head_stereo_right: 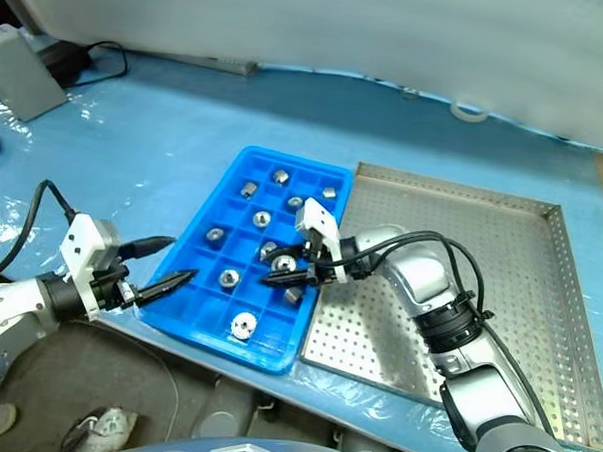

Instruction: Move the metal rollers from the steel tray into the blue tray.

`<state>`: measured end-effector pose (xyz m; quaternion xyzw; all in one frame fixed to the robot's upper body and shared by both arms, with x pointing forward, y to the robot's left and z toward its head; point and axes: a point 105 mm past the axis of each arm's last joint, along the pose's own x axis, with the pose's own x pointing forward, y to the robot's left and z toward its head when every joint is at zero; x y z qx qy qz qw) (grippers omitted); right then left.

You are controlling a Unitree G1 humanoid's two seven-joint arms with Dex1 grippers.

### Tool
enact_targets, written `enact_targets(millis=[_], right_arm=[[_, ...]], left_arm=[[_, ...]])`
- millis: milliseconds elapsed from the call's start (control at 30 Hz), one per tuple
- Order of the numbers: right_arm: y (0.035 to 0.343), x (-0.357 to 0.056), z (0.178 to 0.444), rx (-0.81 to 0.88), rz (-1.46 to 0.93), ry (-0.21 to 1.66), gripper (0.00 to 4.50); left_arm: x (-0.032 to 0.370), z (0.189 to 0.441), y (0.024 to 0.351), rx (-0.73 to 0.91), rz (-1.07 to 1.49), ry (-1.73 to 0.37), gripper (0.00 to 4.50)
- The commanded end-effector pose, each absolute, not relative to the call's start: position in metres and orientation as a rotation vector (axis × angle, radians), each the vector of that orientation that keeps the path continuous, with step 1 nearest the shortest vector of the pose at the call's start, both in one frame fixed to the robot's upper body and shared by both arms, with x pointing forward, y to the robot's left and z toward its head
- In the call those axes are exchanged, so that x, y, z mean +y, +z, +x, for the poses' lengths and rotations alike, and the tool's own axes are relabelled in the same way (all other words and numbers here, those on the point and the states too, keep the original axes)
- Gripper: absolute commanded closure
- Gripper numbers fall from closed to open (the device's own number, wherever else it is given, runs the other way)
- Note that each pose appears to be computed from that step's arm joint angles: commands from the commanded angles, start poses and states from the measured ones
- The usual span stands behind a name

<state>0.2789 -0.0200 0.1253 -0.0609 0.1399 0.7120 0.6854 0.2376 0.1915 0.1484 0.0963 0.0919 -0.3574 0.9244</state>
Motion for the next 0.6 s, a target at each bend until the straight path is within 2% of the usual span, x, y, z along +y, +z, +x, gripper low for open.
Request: enact_targets(millis=[33,167,367,467,600], right_arm=[[0.137,-0.006,0.285,0.231,-0.149,1.613,2.67],[0.145,0.02,0.306,0.153,-0.149,1.562,2.67],[0.164,0.059,0.326,0.036,-0.161,1.52,2.67],[0.171,0.06,0.331,0.003,-0.161,1.52,2.67],[0.171,0.06,0.325,0.003,-0.155,1.559,2.67]], left_arm=[[0.19,0.244,0.165,0.116,0.232,-0.709,0.69],[0.211,0.257,0.181,0.065,0.271,-0.597,0.69],[0.263,0.277,0.213,-0.013,0.361,-0.393,0.69],[0.274,0.277,0.227,-0.03,0.356,-0.391,0.69],[0.271,0.262,0.222,0.027,0.343,-0.477,0.69]])
